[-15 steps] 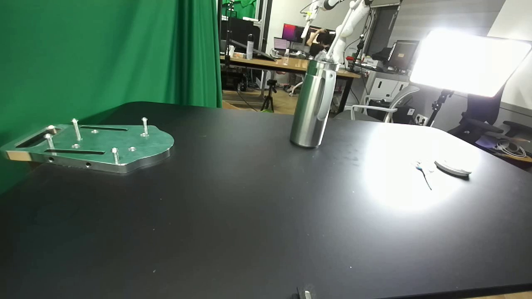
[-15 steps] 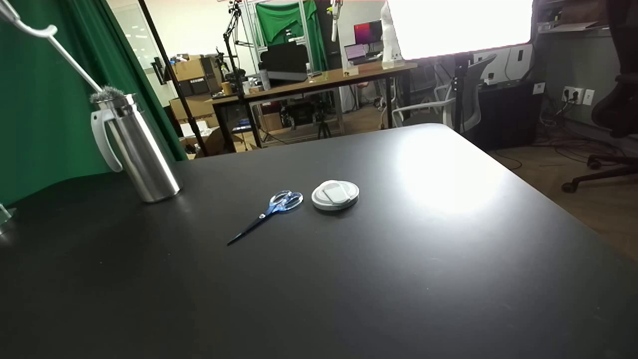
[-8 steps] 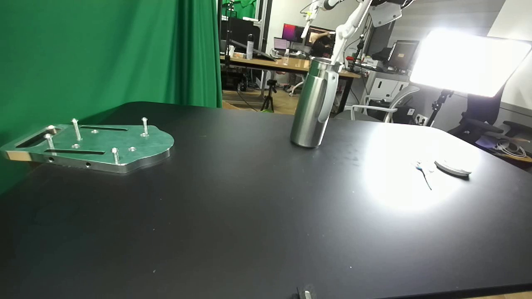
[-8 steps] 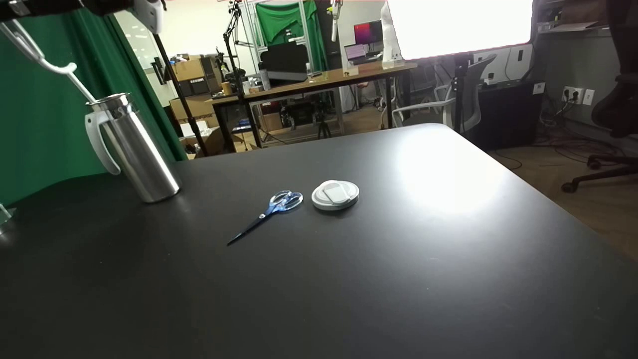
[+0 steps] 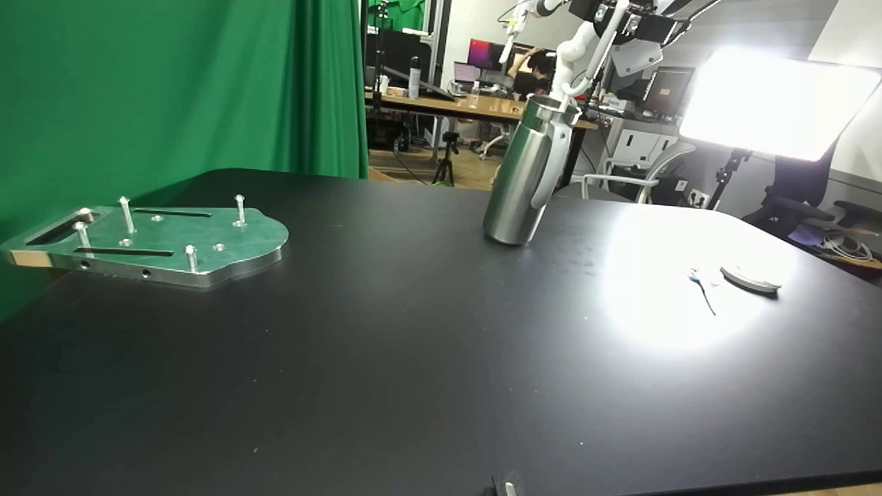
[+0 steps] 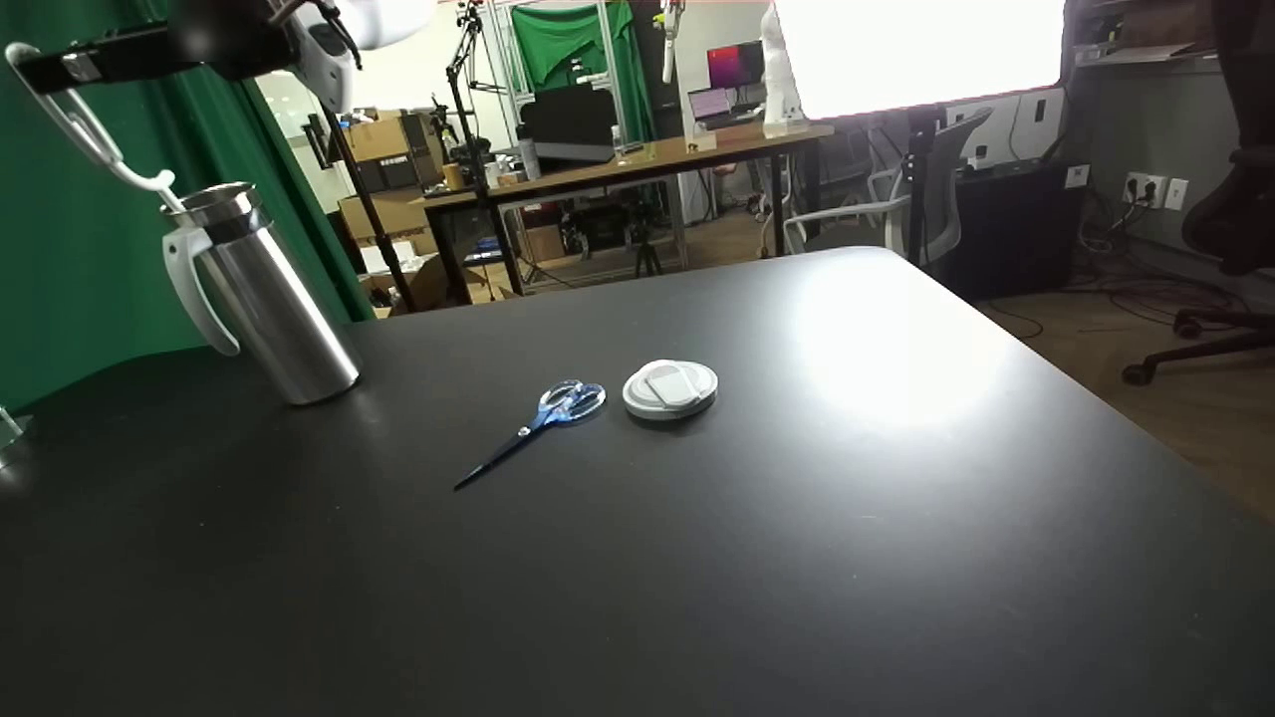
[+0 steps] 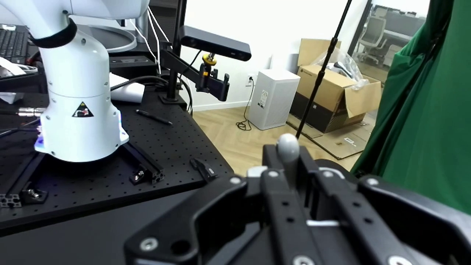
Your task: Take the object and scrub the inside of the jug
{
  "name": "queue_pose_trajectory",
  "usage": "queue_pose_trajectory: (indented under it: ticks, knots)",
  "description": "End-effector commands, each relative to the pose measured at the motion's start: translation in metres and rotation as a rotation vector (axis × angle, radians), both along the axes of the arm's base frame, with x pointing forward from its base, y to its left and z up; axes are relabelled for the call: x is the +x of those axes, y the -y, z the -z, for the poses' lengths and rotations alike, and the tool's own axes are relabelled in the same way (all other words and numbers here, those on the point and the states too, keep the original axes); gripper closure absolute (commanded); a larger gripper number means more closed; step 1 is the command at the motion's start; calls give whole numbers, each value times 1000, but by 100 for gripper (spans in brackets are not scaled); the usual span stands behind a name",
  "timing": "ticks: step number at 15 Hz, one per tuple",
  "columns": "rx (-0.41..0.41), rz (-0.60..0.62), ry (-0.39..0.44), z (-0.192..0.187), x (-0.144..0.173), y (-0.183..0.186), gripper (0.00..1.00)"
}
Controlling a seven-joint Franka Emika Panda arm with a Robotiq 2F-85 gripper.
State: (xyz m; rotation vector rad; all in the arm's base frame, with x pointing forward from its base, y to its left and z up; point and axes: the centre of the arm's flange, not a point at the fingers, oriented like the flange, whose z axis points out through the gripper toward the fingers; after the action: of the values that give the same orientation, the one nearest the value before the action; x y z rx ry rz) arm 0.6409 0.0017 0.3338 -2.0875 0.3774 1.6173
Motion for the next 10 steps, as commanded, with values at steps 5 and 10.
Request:
queue_pose_trajectory:
  ticks: [5, 10]
  knots:
    - [-38, -7, 101, -64, 10, 5, 96]
    - [-33, -16, 178, -108, 1, -1, 96]
